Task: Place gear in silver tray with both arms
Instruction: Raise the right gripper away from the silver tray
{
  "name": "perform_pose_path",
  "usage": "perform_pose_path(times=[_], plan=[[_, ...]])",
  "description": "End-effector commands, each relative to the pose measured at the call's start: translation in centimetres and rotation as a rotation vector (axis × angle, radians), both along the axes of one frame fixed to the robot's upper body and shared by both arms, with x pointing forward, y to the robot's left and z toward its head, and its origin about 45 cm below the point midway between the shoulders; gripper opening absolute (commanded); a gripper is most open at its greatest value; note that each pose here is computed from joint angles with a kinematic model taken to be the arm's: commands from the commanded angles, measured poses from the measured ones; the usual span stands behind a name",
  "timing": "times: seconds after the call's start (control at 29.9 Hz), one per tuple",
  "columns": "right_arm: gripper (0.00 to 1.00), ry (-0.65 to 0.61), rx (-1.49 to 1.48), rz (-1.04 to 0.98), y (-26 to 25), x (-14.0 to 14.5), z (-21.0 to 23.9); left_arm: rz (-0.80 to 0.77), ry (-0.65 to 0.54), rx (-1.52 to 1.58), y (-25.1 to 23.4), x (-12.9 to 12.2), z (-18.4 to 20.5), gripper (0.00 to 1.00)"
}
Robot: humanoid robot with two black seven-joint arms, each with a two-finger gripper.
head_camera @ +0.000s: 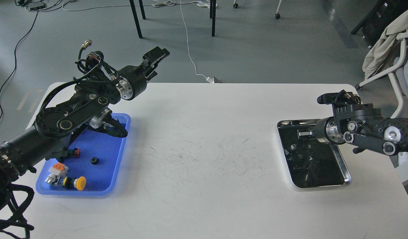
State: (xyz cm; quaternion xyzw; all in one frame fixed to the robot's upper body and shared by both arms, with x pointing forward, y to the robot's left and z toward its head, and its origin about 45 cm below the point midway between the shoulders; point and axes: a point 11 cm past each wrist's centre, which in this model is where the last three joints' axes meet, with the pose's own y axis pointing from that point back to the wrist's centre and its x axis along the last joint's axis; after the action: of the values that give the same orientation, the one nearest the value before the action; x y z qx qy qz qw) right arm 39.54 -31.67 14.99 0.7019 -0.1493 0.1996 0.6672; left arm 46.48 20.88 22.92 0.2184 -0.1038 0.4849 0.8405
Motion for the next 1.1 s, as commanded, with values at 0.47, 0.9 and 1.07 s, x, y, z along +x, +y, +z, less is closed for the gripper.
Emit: perform_pose_path(times=[0.47, 0.9, 1.07], plan=[[0.97, -0.107, 0.231, -0.062, 1.5, 2.0, 7.4, 0.000, 0.002, 0.002, 0.0, 0.0, -0.1, 0.98], [0.97, -0.298, 0.907, -0.395, 2.1, 6.8, 18.6, -0.004, -0.002, 0.000, -0.3, 0.1, 0.2, 0.98], [0.97, -0.259, 1.184, -0.553, 3.2, 8.3, 18.6, -0.001, -0.005, -0.003, -0.3, 0.2, 0.3, 0.98]])
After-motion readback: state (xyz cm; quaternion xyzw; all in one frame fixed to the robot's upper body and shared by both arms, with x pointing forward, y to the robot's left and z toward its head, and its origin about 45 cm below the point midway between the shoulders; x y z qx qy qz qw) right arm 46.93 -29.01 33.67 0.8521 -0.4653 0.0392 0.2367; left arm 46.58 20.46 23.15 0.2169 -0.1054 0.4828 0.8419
